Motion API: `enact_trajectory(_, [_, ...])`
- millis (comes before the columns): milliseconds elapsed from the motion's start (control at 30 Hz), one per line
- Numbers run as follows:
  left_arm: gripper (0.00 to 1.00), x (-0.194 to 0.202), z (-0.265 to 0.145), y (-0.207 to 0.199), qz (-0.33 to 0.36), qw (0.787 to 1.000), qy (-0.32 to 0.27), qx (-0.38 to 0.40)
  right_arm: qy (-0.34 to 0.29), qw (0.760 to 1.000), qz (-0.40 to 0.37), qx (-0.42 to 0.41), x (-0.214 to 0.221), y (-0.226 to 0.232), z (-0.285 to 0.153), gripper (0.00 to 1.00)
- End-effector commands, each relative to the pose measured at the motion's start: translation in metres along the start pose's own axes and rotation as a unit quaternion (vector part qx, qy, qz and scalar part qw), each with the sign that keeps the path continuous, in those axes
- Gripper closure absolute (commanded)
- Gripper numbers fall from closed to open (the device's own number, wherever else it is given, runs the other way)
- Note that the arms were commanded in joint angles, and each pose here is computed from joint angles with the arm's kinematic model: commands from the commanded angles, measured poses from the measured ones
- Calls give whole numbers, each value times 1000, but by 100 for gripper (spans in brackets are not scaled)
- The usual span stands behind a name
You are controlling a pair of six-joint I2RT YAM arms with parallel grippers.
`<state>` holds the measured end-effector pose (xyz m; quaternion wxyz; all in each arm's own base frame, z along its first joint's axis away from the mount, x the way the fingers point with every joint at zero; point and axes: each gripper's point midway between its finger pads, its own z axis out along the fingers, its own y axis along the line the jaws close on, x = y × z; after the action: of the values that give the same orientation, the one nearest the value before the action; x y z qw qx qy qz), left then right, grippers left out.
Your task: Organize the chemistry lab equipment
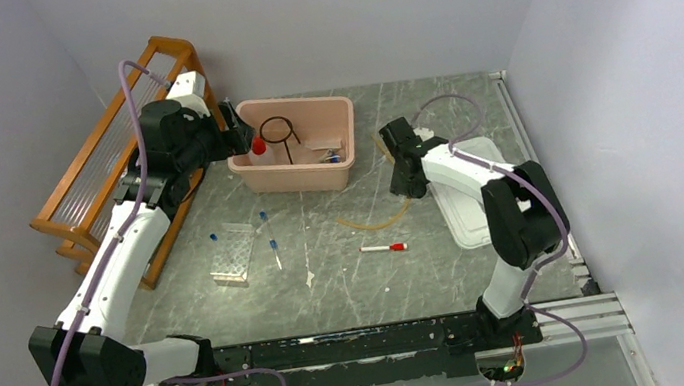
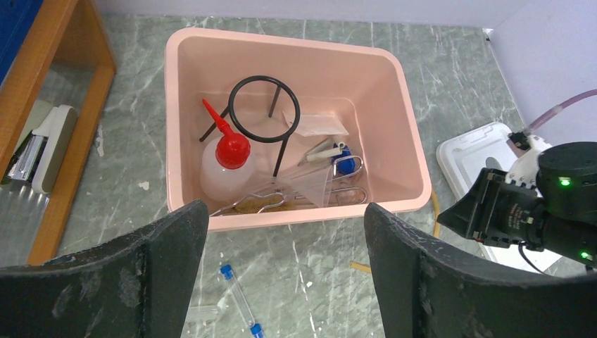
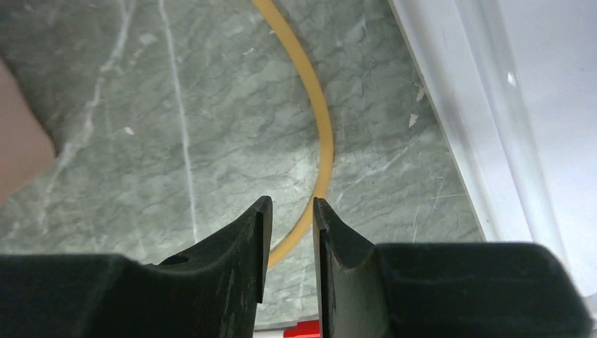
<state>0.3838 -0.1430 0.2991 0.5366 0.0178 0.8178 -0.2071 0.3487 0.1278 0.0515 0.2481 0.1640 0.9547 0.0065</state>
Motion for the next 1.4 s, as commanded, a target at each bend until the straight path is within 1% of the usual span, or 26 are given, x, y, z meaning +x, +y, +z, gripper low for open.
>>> enact_trajectory(0, [16,-18,-8,-8,4,999,-29,19,13,999,2,35,7,-11,14,69])
enact_trajectory(300, [17,-23,-5,-6,-6,999,-34,6,30,996,-15,80,12,-21,35,72])
enact_trajectory(467, [17,-19,-4,-4,-11,1000,-29,3,46,995,-16,82,21,-25,45,75])
enact_trajectory(567, [18,-19,-4,-3,-14,999,-30,0,54,995,-19,81,28,-28,51,81])
enact_trajectory(600, [18,-20,-4,-3,-15,999,-30,0,56,995,-20,83,29,-29,53,87])
enact_trajectory(633, [18,-20,-5,-3,-16,999,-30,0,57,995,-22,84,30,-29,55,95])
enact_trajectory(667, [19,-21,-5,-3,-16,999,-31,-1,56,994,-26,85,30,-29,56,100])
enact_trajectory(700, [19,-20,-5,-3,-16,999,-30,0,53,994,-29,87,28,-30,57,100])
enact_trajectory(767, [19,-20,-6,-2,-15,999,-30,-3,32,995,-34,84,15,-27,52,100])
enact_trajectory(833, [19,-20,-6,-1,-14,999,-30,-5,-1,997,-38,65,-7,-17,41,100])
enact_trajectory(933, [19,-21,-7,-1,-13,999,-31,-8,-73,996,-31,39,-56,0,6,100])
enact_trajectory(1067, [19,-25,-6,-2,-14,999,-36,-7,-160,987,-19,-1,-117,22,-49,100])
enact_trajectory(1200, [19,-28,-4,-12,-11,999,-40,23,-243,967,-8,-76,-167,51,-102,100])
enact_trajectory(1367, [19,-32,-6,-19,-17,998,-49,39,-326,926,-14,-190,-210,93,-174,100])
